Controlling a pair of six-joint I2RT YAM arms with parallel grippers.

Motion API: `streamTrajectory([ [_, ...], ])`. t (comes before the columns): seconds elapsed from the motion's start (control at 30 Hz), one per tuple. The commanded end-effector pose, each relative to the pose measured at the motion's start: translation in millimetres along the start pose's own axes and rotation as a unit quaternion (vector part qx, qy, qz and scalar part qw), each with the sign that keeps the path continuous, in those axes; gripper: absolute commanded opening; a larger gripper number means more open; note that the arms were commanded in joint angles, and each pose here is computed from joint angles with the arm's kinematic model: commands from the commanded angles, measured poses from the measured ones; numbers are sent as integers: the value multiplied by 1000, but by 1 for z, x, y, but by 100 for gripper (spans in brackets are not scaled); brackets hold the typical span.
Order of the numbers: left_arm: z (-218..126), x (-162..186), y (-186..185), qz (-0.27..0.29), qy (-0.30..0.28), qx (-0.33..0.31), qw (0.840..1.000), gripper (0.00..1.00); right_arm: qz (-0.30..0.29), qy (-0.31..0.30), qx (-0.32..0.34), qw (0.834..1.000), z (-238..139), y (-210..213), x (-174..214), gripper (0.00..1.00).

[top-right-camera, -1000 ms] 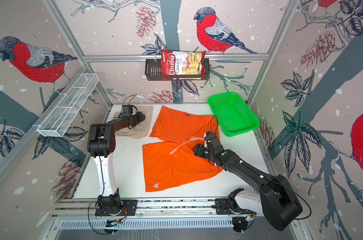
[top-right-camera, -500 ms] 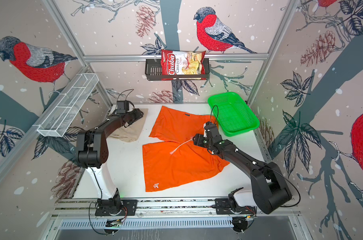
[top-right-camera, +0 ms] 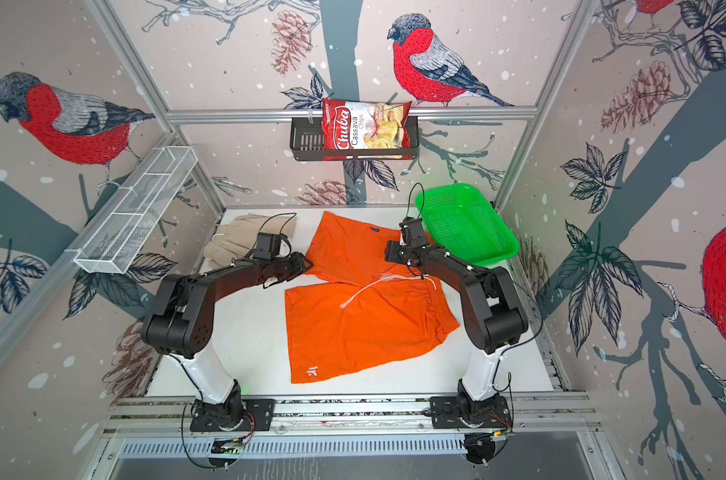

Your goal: Fold and stack the shorts

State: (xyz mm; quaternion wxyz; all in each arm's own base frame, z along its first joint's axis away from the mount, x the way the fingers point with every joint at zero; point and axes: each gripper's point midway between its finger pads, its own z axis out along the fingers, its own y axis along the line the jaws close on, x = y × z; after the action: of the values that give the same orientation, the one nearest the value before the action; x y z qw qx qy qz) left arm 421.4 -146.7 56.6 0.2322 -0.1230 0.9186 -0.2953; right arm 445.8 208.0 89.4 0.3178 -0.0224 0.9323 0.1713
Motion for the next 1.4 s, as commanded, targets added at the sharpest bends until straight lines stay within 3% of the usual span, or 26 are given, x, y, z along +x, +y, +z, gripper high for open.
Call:
streamTrajectory([
  [0.0,10,-6,-1,-4,-15,12,1000,45,-19,5,19,1000,12,-6,-3,70],
  [0.33,33,18,58,-26,5,-79,997,45,-43,19,54,997,47,-22,-16,70],
  [0.7,-22,24,104,-55,-39,-141,988,45,-43,27,97,994,60,-62,-22,70],
  [0.87,-27,10,69,-50,-51,-82,994,47,-48,15,81,995,57,-53,-33,70],
  [1.1,-31,-22,-5,13,-76,-30,997,49,-41,5,45,998,52,-34,-44,70],
  [1.37,7,-52,-33,45,-67,-2,997,47,-43,-9,27,999,30,-21,-23,70],
])
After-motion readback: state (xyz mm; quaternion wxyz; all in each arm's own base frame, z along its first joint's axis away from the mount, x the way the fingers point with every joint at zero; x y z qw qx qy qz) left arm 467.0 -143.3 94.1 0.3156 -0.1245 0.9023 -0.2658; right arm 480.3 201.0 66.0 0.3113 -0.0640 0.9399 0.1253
